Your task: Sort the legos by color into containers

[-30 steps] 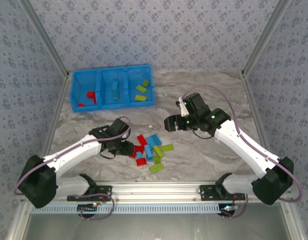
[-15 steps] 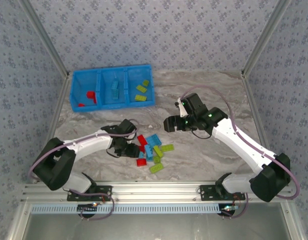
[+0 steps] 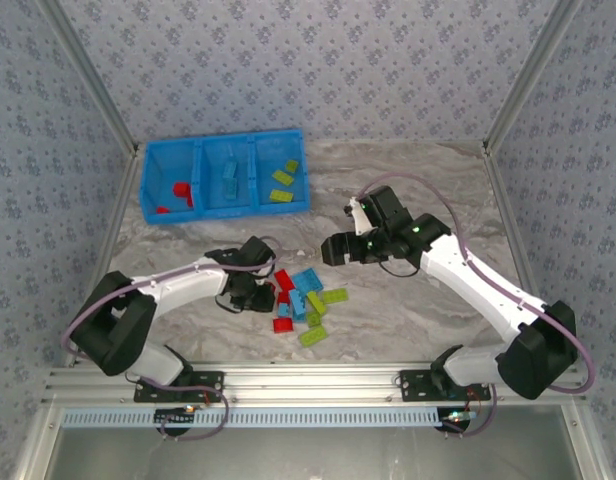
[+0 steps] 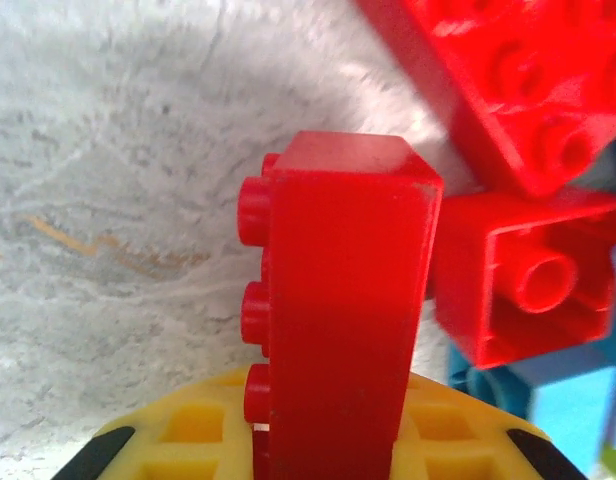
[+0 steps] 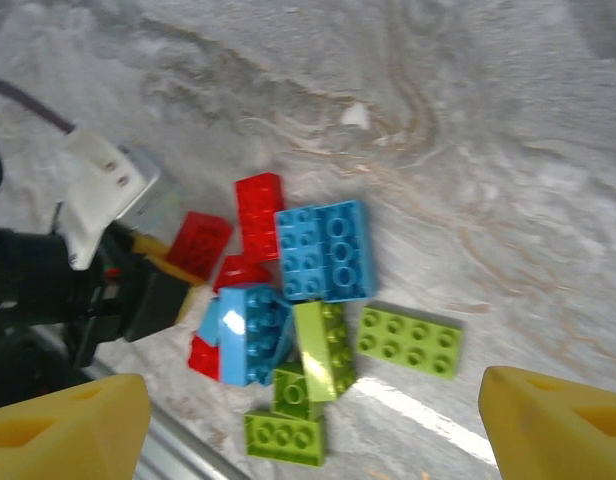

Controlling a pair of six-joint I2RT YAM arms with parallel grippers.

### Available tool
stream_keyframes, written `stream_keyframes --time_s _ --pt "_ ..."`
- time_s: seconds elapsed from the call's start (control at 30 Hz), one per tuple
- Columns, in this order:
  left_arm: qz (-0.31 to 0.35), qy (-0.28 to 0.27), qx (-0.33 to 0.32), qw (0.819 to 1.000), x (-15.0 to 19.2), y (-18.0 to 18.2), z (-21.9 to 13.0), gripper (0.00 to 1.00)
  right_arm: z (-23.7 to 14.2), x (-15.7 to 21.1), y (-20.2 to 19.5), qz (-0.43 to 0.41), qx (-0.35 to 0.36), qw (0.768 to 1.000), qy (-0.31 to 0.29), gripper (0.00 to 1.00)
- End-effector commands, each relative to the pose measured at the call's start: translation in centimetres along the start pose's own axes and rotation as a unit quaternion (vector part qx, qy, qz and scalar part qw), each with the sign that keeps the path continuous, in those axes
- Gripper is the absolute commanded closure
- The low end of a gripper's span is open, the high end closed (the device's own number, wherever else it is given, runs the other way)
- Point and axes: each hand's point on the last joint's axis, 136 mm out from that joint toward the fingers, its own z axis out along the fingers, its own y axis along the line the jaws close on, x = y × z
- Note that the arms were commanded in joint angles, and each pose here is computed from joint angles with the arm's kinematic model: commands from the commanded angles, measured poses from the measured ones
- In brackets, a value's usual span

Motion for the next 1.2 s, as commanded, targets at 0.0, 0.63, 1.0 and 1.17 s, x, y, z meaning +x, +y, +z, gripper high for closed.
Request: stream_keyframes --time_s 0.0,0.63,1.0,1.17 --pt "0.008 -0.063 0.028 0.998 -2.3 -1.1 -3.0 0.83 0.8 0.9 2.7 -0.004 -0.078 0.996 0.031 0.12" --pt "-0.23 -0.317 -0.19 0.9 -22.1 23.8 -19.7 0.85 0.3 0.5 1.5 -0.033 -0.037 0.999 0.014 0.12" --pt "-0.233 -0.295 -0.164 0.912 -29.1 28.5 -19.6 0.57 -2.1 0.0 0.4 -0.031 -0.001 0.999 -0.038 0.12" --pt "-0.225 -0.306 -0.142 0.914 -27.5 26.3 -21.7 0.54 -2.1 -0.5 0.4 -0.028 0.0 0.998 -0.057 0.12"
